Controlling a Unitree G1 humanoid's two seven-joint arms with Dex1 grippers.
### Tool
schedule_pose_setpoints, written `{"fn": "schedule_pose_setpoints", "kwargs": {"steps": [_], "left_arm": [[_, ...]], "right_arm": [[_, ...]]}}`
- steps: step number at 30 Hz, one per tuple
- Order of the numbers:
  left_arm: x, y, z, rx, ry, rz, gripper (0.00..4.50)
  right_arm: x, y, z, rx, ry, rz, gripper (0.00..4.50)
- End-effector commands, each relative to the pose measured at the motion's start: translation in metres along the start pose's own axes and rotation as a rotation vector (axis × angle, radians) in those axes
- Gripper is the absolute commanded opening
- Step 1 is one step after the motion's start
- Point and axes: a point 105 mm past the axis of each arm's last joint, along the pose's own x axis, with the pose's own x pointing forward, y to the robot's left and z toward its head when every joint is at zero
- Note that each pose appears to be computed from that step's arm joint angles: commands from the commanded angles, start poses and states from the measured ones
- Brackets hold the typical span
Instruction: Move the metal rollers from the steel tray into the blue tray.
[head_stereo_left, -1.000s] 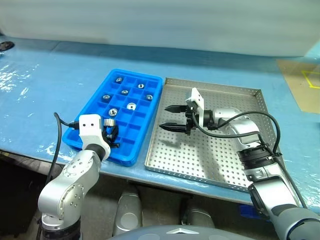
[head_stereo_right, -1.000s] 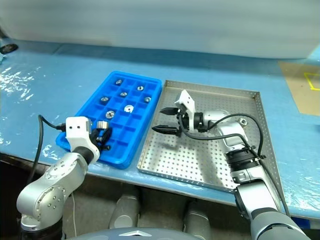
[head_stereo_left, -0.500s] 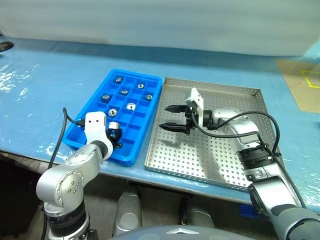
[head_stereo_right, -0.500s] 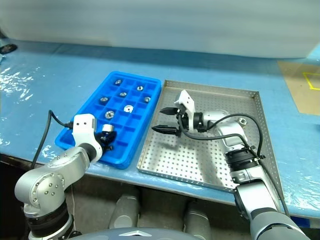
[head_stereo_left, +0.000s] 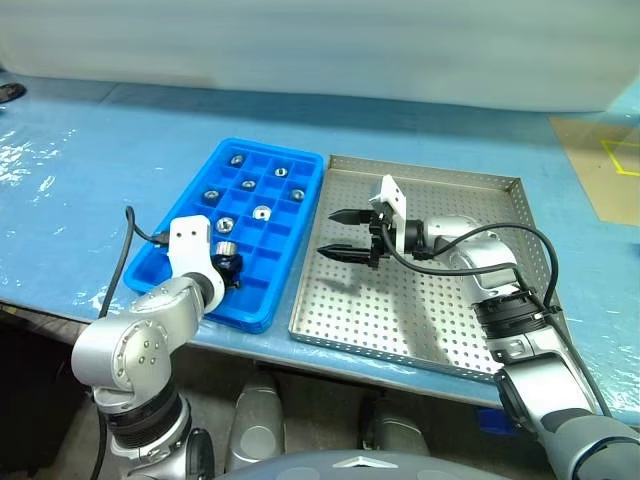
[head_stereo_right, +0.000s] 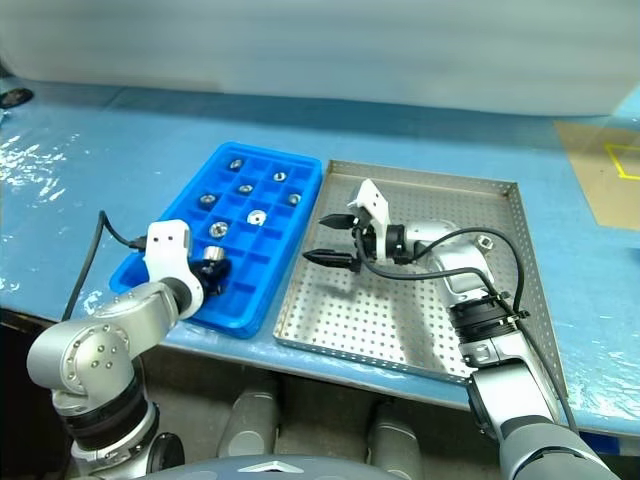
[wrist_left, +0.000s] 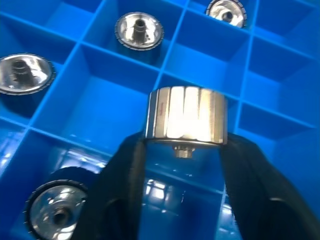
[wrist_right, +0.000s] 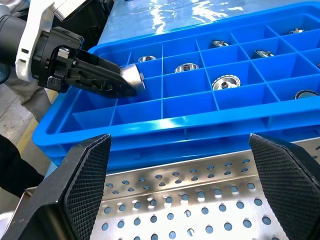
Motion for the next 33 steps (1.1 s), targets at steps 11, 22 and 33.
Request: {"fn": "schedule_pose_setpoints", "kwargs": {"steps": [11,22,33], "left_arm": [[-0.012,-0.029,0.046,0.110,-0.254,-0.145,4.49],[-0.011,-0.090,0.057,0.345,-0.443,-0.565,4.49],[0.007,-0.136,0.041,0.495,-0.522,-1.012,4.49]], "right_arm": [[-0.009,0.000,0.015,-0.032,-0.056,-0.037,4.50],[-0.042,0.001,0.015,0.074,-0.122,-0.207,4.50],[-0.097,0.010,-0.011,0.157,-0.043,-0.520,4.50]]}}
